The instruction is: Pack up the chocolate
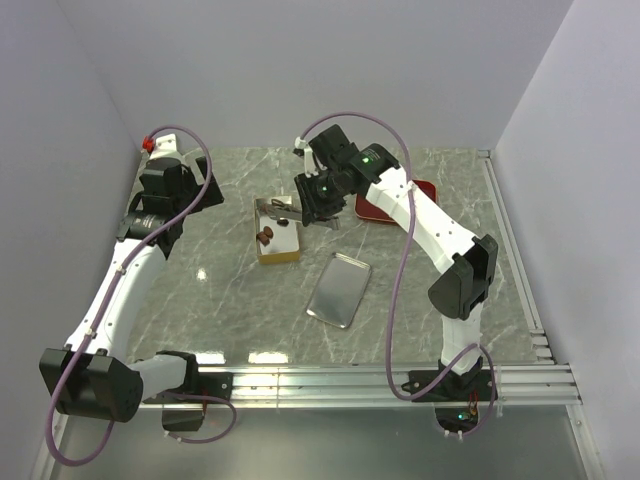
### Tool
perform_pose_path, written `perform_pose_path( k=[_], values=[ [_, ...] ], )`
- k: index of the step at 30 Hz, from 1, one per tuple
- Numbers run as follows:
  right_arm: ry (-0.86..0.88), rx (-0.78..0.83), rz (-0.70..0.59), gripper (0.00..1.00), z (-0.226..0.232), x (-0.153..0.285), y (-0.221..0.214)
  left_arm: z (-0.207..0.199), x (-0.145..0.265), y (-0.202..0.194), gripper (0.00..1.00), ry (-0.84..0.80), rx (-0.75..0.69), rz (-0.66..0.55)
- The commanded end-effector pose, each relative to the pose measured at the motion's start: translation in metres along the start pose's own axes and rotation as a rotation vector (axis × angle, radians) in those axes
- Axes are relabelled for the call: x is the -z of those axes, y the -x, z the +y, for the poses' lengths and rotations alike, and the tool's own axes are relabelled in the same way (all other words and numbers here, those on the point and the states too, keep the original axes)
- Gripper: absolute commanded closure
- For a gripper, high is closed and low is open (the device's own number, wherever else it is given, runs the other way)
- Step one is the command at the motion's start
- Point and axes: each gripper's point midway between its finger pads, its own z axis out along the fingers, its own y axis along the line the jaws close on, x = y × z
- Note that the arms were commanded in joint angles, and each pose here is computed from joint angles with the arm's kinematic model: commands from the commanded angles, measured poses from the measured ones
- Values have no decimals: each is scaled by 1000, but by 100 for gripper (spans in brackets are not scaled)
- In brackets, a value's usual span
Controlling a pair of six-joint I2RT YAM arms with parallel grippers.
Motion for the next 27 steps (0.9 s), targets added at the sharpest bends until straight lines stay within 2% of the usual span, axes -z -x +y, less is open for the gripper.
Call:
perform_pose_path(
  k=[1,8,18,27],
  values=[
    [36,21,-19,62,8,2,6,-6,7,10,1,-29,22,-36],
    [34,26,-13,59,8,2,7,-4,8,13,1,-21,15,-44],
    [-3,-22,-91,59,-5,9,25,-5,9,12,1,-25,20,-42],
    [-111,-130,-198,58,-73,41,55,-3,10,15,0,-15,12,-50]
  ],
)
